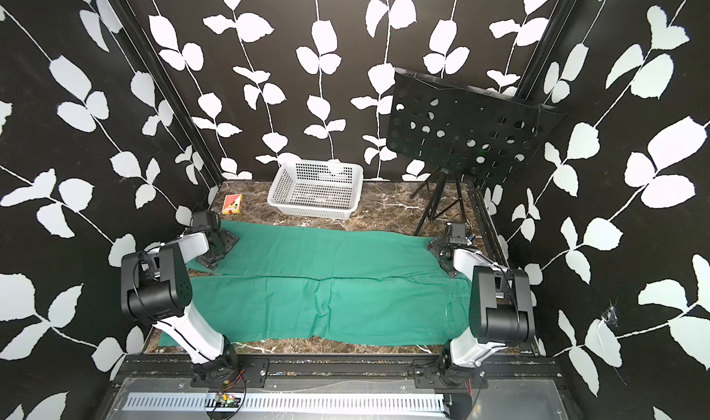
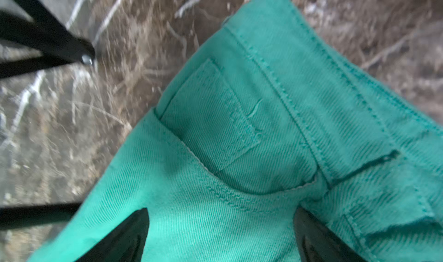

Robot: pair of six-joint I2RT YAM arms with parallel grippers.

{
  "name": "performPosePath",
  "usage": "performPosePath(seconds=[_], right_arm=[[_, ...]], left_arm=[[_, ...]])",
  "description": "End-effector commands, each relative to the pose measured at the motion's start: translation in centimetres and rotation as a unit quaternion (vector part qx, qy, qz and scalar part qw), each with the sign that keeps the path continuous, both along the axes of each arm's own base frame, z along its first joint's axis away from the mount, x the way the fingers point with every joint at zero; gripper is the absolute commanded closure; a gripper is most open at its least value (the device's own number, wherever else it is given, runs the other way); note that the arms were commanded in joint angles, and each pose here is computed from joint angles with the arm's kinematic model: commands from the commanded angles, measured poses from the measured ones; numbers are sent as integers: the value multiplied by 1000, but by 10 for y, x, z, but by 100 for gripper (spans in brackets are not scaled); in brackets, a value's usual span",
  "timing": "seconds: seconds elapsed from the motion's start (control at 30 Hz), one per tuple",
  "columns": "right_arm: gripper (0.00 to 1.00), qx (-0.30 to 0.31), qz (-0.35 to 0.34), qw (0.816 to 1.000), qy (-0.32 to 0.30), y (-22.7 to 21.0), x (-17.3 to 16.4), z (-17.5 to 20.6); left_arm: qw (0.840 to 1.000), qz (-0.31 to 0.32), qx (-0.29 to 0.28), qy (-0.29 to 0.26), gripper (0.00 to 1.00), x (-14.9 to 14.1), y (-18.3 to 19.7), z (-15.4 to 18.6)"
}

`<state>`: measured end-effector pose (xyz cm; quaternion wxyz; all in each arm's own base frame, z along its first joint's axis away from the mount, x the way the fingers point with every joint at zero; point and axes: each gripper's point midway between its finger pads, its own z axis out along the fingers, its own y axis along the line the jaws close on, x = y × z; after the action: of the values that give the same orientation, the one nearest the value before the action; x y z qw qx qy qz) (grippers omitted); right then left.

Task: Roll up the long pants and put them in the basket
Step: Adjust the long pant at the center of the board.

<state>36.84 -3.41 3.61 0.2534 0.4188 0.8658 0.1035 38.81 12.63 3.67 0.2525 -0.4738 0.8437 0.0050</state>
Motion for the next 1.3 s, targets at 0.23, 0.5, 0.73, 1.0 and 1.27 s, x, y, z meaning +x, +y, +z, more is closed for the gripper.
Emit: performPosePath(seconds=[0.23, 0.5, 0.73, 1.0, 1.27], right_arm=[[2, -36, 12, 999, 33, -27, -8, -2], [1, -52, 116, 991, 30, 36, -50, 46], [2, 21, 119, 991, 58, 64, -126, 29], [1, 18, 95, 990, 101, 57, -164, 0], [1, 10, 35, 985, 166, 35, -178, -25]], left_arm=[[997, -56, 17, -53, 5, -2, -8, 85], [989, -126, -50, -58, 8, -64, -111, 93], [992, -103, -72, -6, 9, -148, -139, 41], [999, -43, -25, 22, 9, -184, -111, 4], [996, 14, -34, 87, 10, -204, -94, -26]])
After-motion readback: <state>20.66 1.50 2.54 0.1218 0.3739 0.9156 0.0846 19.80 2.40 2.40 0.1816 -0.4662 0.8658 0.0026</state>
